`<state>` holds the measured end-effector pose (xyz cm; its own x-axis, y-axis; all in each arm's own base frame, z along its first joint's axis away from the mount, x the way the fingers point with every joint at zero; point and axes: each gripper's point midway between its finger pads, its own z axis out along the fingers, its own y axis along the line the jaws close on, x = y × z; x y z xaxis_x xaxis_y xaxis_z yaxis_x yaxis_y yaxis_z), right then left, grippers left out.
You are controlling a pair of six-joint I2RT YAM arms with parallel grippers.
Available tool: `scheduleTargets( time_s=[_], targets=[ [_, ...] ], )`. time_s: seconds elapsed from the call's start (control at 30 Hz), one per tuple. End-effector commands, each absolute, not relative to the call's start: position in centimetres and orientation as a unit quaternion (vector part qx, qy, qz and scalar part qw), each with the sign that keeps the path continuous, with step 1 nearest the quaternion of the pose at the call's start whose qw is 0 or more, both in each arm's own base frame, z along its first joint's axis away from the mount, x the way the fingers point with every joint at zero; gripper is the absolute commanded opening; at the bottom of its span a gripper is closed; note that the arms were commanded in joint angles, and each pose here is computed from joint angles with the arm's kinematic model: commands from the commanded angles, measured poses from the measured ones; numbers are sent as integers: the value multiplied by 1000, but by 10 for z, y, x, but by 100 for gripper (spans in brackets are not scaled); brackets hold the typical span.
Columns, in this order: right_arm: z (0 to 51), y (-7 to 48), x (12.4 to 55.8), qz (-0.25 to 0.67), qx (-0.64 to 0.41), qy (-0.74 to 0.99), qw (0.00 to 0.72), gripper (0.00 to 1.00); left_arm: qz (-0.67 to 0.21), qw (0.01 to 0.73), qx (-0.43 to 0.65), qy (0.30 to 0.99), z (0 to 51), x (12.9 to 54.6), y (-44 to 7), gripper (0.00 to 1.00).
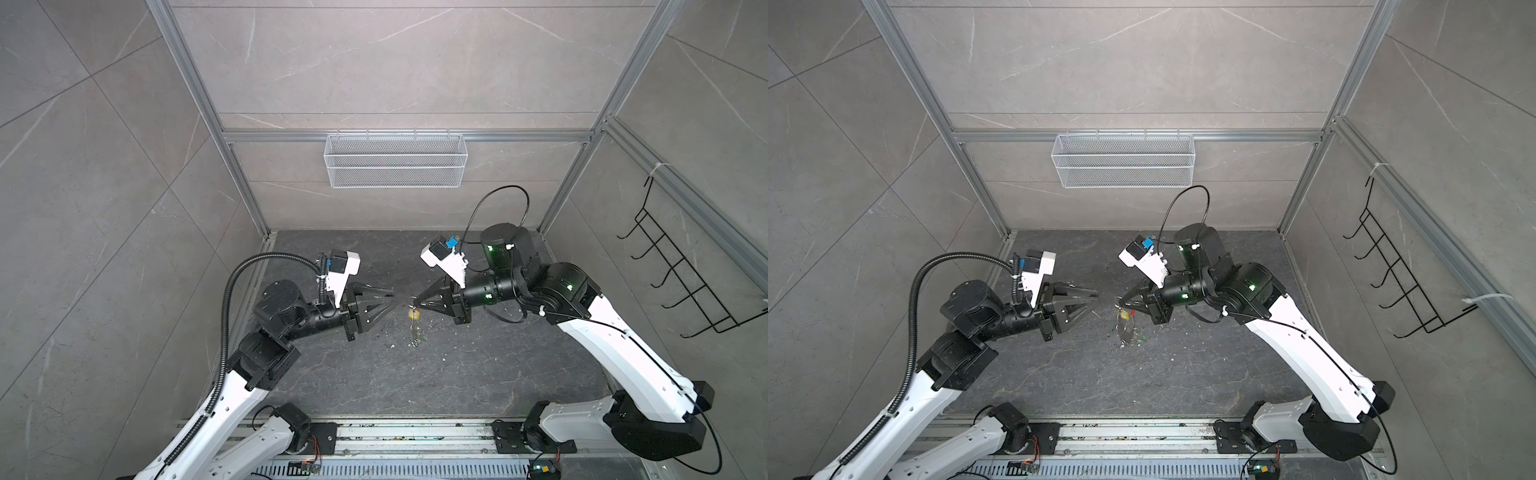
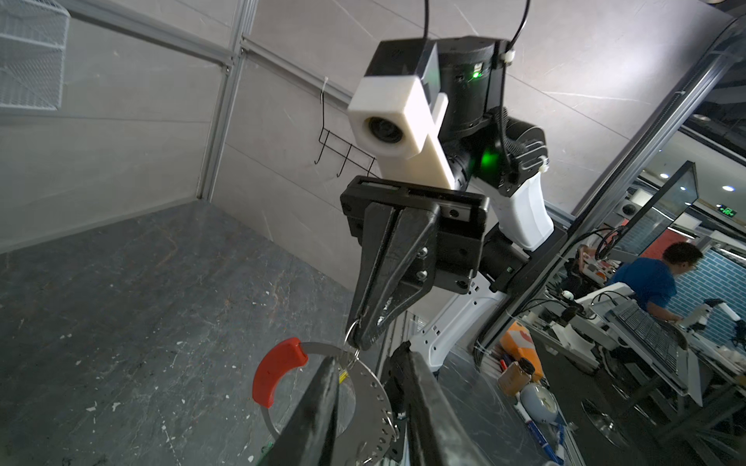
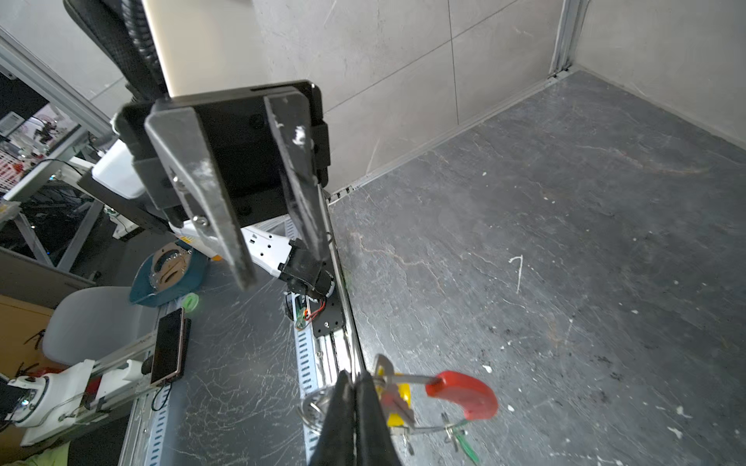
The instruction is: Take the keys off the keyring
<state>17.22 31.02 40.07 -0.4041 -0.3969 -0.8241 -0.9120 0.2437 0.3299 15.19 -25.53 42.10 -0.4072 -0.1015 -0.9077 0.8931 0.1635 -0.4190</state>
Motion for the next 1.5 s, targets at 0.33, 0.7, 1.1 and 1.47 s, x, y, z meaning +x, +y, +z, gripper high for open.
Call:
scheduleTargets(
  time_s=[0.33, 0.7, 1.1, 1.47],
  targets=[
    [400, 304, 168, 390, -474, 734, 290, 0, -580, 395, 379, 604, 422, 139, -268, 32],
    [397, 314, 166, 393, -484, 730, 280, 0, -589, 365, 388, 607, 414, 144, -278, 24],
    [402, 315, 169, 391, -478, 729, 296, 0, -586, 360, 385, 615, 408, 145, -278, 5],
    [433, 310, 174, 440, -414, 683, 410, 48, -570, 464, 349, 581, 425, 154, -265, 0]
  ],
)
